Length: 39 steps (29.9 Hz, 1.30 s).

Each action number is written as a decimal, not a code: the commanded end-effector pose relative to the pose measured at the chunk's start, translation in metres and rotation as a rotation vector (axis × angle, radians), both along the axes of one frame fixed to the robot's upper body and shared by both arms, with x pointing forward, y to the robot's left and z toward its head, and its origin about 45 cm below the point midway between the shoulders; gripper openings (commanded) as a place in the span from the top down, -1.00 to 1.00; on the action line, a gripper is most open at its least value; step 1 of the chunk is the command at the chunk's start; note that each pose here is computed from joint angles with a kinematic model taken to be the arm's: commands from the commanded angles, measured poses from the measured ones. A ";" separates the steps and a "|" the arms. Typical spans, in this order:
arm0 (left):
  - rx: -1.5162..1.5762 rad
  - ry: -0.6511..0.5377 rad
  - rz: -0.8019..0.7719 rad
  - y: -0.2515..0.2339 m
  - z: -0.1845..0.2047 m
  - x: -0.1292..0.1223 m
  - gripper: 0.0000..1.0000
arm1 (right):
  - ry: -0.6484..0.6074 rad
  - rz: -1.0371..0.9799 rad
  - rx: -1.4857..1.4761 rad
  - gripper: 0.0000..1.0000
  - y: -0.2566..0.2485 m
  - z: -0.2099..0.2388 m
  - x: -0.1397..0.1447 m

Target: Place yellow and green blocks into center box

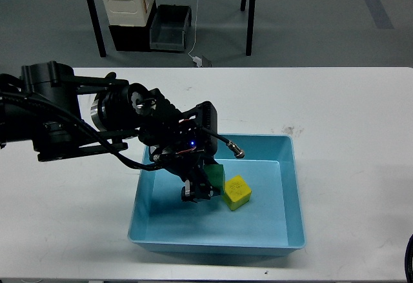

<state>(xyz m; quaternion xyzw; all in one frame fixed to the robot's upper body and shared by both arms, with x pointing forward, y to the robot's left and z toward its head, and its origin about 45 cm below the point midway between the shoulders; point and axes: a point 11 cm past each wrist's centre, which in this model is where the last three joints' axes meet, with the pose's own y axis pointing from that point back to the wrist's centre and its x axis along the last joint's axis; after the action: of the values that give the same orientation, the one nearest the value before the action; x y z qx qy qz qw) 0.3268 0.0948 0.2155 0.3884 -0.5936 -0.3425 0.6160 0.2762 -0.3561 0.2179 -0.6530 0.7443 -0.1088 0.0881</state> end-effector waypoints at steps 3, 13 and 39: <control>0.000 0.017 0.021 0.004 -0.007 0.000 -0.63 | 0.000 0.002 0.001 -0.96 0.001 0.000 0.000; -0.022 0.020 0.050 0.008 -0.001 0.004 -0.83 | 0.000 0.003 -0.001 -0.97 0.001 0.000 0.000; -1.932 1.421 1.330 0.203 0.060 0.029 -1.00 | 0.059 0.119 0.863 -1.00 0.016 -0.006 0.022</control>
<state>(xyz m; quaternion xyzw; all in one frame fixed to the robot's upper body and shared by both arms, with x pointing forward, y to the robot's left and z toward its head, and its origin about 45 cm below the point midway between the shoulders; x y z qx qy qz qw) 0.3668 0.2770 0.2940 -0.1812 0.0712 0.3920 0.8991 0.2963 -0.3411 0.2175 -0.6184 0.7113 0.1580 0.2942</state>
